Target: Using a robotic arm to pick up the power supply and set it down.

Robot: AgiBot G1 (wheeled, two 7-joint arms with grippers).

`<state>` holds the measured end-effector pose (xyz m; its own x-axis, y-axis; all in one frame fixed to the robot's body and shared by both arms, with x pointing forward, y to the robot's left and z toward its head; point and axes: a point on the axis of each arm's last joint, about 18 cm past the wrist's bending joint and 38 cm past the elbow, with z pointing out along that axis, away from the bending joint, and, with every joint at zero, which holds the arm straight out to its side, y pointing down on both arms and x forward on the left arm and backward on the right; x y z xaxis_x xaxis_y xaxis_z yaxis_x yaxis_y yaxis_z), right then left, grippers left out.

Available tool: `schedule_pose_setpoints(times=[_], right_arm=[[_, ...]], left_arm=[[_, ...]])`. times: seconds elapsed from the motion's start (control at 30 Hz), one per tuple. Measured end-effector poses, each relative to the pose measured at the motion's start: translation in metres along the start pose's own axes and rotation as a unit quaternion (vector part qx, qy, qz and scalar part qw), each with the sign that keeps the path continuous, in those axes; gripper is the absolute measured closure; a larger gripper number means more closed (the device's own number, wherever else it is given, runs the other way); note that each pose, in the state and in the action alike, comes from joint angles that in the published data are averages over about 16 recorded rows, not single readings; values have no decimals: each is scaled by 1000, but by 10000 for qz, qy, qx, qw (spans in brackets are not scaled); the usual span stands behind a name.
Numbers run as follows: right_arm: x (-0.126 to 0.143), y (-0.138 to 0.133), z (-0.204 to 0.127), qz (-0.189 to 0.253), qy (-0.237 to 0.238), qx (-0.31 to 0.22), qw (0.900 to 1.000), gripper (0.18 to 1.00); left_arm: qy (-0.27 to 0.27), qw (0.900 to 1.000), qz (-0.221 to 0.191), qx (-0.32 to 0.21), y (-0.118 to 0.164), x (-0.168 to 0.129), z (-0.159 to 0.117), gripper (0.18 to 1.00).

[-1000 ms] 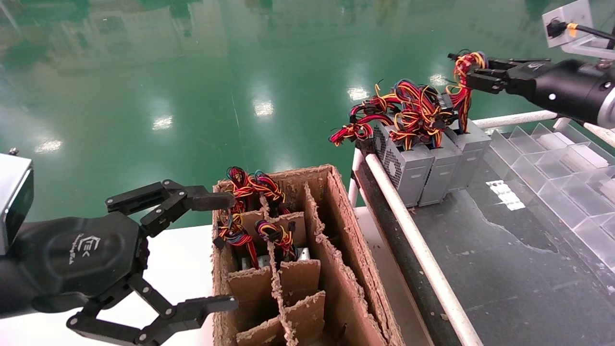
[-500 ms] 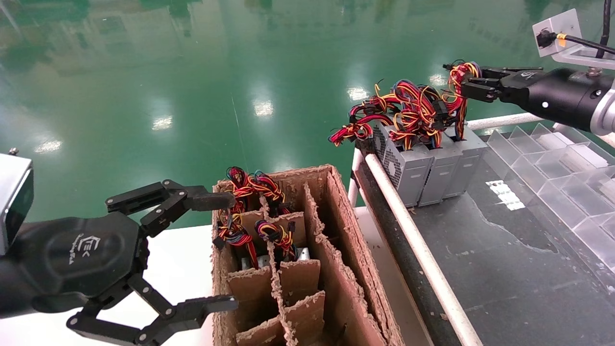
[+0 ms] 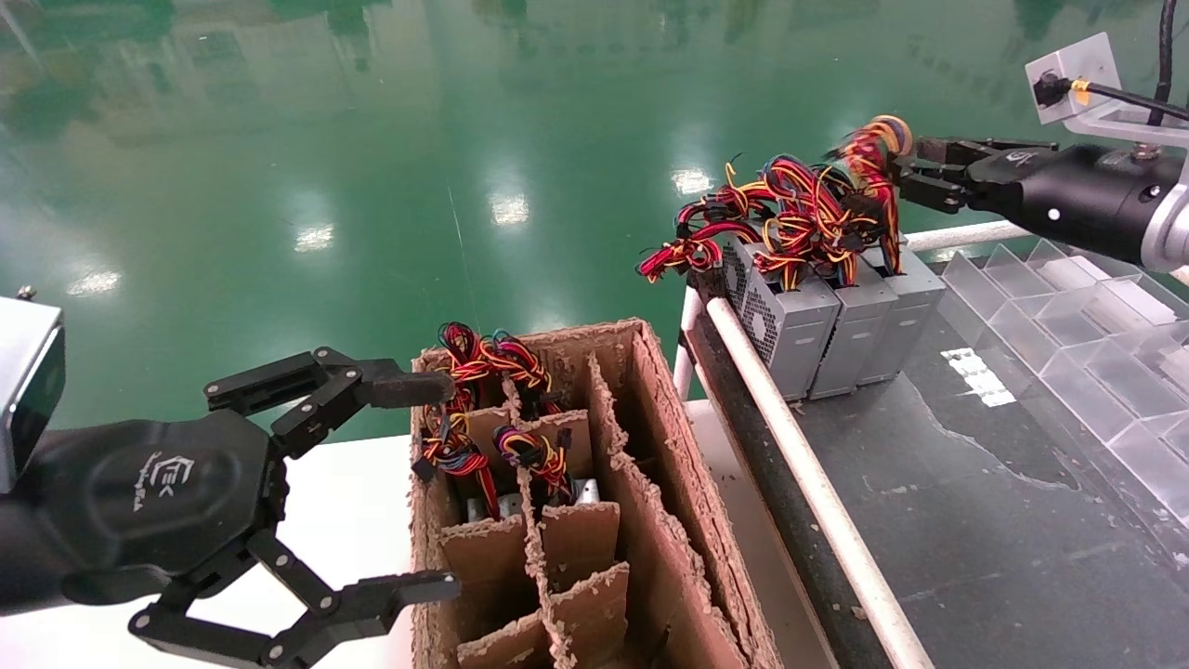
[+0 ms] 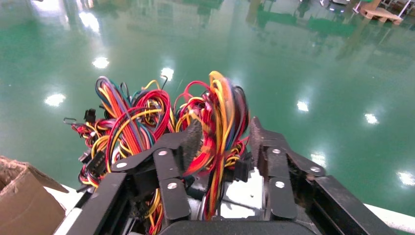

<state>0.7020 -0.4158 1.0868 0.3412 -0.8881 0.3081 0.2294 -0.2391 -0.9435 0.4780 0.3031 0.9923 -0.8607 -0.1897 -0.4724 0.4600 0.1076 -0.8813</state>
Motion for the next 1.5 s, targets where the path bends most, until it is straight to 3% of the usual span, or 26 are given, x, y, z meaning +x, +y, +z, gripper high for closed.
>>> schedule_pose_setpoints(times=[0.3,0.73,0.9,1.1,1.5], right_arm=[[3,-4,-9,25,-99,44,9999,662],[-2,-43,-36,313,-660,883,9934,347],[-9,-47,-43,327,-890,1108,9893,267],[-19,-44,-51,233,-1150,1255,9851,211],[-50,-33,-70,-15,-1747,1419,9744,178]], left_arm=[[0,10000,0,0,0,0,0,183],[-2,10000,-1,0,0,0,0,183],[-3,10000,-1,0,0,0,0,183],[-3,10000,-2,0,0,0,0,183],[-3,10000,-2,0,0,0,0,183]])
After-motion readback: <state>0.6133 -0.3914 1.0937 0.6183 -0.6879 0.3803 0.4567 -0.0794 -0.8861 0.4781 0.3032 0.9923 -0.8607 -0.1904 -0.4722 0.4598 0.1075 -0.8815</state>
